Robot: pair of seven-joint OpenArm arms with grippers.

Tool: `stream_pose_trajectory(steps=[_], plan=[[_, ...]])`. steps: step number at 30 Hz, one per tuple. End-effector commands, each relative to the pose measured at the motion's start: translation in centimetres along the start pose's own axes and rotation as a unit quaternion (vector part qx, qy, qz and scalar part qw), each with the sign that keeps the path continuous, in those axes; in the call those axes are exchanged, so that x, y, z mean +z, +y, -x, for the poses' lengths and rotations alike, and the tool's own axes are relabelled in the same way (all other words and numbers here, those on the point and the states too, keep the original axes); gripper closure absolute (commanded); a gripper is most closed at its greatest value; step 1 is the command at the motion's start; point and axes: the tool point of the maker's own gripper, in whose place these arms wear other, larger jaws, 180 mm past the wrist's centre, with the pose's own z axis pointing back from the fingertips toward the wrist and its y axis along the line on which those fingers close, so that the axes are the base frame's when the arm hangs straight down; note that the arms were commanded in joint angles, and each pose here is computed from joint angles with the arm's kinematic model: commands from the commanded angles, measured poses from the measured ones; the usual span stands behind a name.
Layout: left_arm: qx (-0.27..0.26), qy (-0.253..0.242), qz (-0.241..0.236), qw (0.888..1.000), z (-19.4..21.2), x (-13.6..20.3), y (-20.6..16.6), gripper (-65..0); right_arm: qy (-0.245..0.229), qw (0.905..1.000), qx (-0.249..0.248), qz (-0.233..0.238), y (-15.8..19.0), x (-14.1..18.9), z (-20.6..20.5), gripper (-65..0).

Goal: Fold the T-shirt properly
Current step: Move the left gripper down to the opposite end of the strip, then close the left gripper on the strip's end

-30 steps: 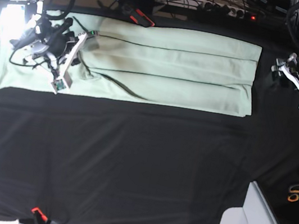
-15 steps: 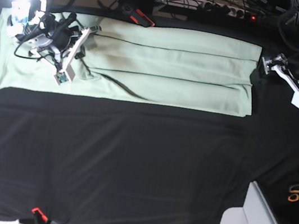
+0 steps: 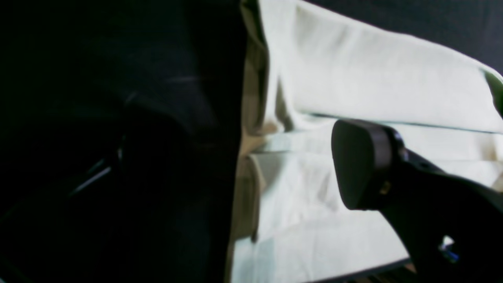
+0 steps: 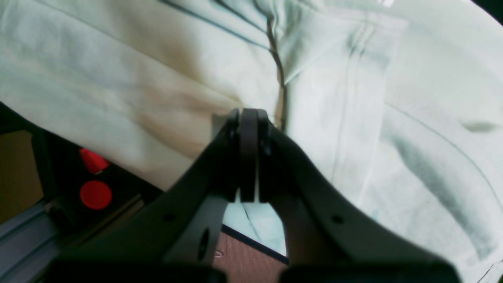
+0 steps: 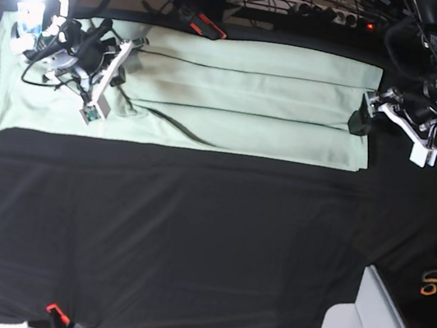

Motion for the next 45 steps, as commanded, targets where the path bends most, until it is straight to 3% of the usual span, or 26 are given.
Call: stream_pose_trajectory(steps=[1,11,23,25,29,31,38,45], plan=[[-0.009,0.020,0.001,1.000,0.6,-0.4,-0.4,-64.0,-0.017,0.9999,0.003,0.001,-0.1,0.3,-0.9,0.0],[-0.029,0.054,0.025,0.998,2.6,-1.9,-3.1,-64.0,-0.017,0.9999,0.003,0.001,-0.1,0.3,-0.9,0.0],[-0.015,0.062,0.042,0.997,3.9,-2.8,-4.9,-63.2,-0.016,0.9999,0.001,-0.001,0.0,0.2,-0.8,0.0],[-0.014,0.062,0.043,0.997,4.0,-2.8,-5.0,-57.8,-0.016,0.9999,0.001,-0.001,0.0,0.2,-0.8,0.0],[-0.014,0.061,0.042,0.997,4.0,-2.8,-4.9,-40.8,-0.016,0.9999,0.001,-0.001,0.0,0.2,-0.8,0.0],[-0.015,0.061,0.042,0.997,3.9,-2.8,-4.9,-36.3,-0.016,0.9999,0.001,-0.001,0.0,0.2,-0.8,0.0],[-0.011,0.057,0.040,0.998,3.9,-2.7,-4.7,-24.9,-0.017,0.9999,0.002,0.000,0.0,0.2,-0.8,0.0],[-0.012,0.052,0.040,0.998,3.4,-2.8,-4.8,-24.2,-0.015,0.9999,0.002,0.000,-0.1,0.2,-0.8,0.0]])
